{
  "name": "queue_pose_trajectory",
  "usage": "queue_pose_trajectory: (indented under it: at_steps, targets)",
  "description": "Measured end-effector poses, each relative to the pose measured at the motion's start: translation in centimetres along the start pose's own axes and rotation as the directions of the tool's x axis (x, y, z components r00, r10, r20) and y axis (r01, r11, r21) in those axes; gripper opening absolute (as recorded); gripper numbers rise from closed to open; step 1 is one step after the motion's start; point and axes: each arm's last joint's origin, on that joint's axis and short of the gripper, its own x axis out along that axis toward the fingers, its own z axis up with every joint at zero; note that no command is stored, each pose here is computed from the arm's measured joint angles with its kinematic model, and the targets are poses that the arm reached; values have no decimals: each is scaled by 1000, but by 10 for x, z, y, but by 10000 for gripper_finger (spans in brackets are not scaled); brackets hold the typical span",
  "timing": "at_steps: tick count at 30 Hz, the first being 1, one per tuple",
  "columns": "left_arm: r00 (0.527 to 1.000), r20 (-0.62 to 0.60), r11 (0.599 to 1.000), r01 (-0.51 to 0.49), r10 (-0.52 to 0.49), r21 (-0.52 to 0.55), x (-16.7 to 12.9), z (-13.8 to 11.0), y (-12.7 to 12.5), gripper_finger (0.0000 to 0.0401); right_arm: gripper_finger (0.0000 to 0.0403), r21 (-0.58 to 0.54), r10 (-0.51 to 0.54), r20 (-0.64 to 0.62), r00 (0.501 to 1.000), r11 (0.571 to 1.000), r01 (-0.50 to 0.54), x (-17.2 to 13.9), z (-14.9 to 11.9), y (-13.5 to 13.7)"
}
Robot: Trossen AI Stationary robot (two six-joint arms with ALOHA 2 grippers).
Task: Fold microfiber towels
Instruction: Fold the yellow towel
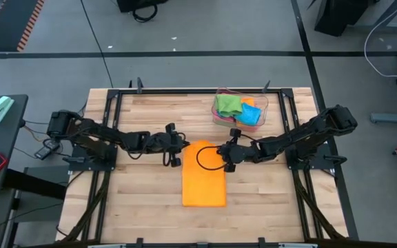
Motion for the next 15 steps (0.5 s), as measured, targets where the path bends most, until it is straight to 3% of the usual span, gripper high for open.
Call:
queue_pose_trajectory:
  at_steps: [7, 15]
  targets:
    - [1000, 6, 999, 18, -18, 28, -3, 1, -8, 8, 6, -68, -2, -1, 1000, 998, 2, 0, 0, -1]
    - [999, 13, 997, 39, -40, 72, -6, 1, -18, 30, 6, -109, -18, -3, 1000, 994, 18, 0, 0, 0]
